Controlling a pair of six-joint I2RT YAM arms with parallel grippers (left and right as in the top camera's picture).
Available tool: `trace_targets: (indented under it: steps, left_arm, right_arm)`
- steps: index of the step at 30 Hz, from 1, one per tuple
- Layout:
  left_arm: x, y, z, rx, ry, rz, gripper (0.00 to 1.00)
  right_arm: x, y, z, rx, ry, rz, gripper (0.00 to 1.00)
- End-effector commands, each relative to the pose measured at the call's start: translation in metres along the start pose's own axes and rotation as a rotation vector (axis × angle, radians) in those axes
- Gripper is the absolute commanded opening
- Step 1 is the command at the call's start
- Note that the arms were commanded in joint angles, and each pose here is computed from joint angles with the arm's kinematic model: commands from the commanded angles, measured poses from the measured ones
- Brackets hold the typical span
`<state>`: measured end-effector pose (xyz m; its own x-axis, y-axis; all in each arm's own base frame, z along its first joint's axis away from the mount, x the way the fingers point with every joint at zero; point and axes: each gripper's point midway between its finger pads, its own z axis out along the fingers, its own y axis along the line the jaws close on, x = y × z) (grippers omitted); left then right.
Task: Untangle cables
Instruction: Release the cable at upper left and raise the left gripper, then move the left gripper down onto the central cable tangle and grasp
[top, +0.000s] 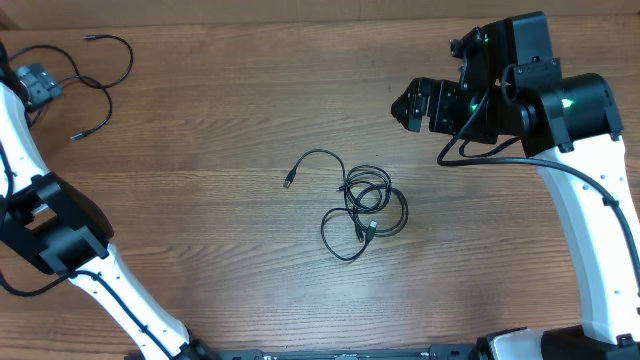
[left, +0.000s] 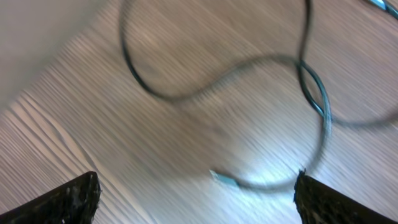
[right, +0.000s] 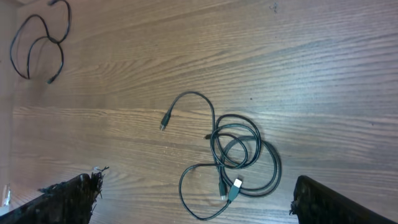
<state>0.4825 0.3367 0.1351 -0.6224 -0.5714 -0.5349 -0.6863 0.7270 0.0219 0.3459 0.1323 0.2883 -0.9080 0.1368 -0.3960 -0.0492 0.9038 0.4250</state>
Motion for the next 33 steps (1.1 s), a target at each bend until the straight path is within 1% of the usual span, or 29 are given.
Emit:
trace_targets:
  steps: [1, 5, 8, 9, 10, 14, 17, 21, 24, 27, 33]
  left_arm:
    - [-0.019, -0.029, -0.076, 0.209, -0.060, -0.046, 1.00]
    - [-0.018, -0.043, -0.134, 0.333, -0.071, -0.065, 1.00]
    - [-0.008, -0.057, -0.186, 0.444, -0.054, -0.088, 1.00]
    - [0.001, -0.067, -0.222, 0.517, -0.049, -0.072, 1.00]
    - [0.008, -0.072, -0.240, 0.545, -0.045, -0.062, 1.00]
    - [0.042, -0.081, -0.305, 0.579, -0.036, 0.001, 1.00]
    - [0.068, -0.092, -0.355, 0.621, -0.065, 0.084, 1.00]
    - [0.104, -0.095, -0.411, 0.673, -0.095, 0.144, 1.00]
    - [0.133, -0.093, -0.441, 0.701, -0.094, 0.207, 1.00]
    - [0.160, -0.092, -0.459, 0.722, -0.073, 0.273, 1.00]
    - [0.189, -0.095, -0.476, 0.758, -0.055, 0.327, 1.00]
  right_arm:
    - [0.006, -0.002, 0.003, 0.013, 0.023, 0.002, 1.00]
    - [0.016, -0.006, 0.002, 0.029, 0.065, 0.016, 1.00]
    - [0.019, -0.007, 0.002, 0.033, 0.077, 0.020, 1.00]
    - [0.022, -0.008, 0.002, 0.038, 0.089, 0.024, 1.00]
    - [0.022, -0.008, 0.002, 0.038, 0.091, 0.025, 1.00]
    - [0.024, -0.009, 0.001, 0.041, 0.098, 0.027, 1.00]
    - [0.027, -0.010, 0.001, 0.046, 0.110, 0.031, 1.00]
    - [0.034, -0.012, 0.000, 0.056, 0.137, 0.040, 1.00]
    - [0.037, -0.013, 0.000, 0.060, 0.147, 0.043, 1.00]
    - [0.038, -0.014, -0.001, 0.061, 0.152, 0.041, 1.00]
    - [0.037, -0.014, -0.001, 0.062, 0.150, 0.043, 1.00]
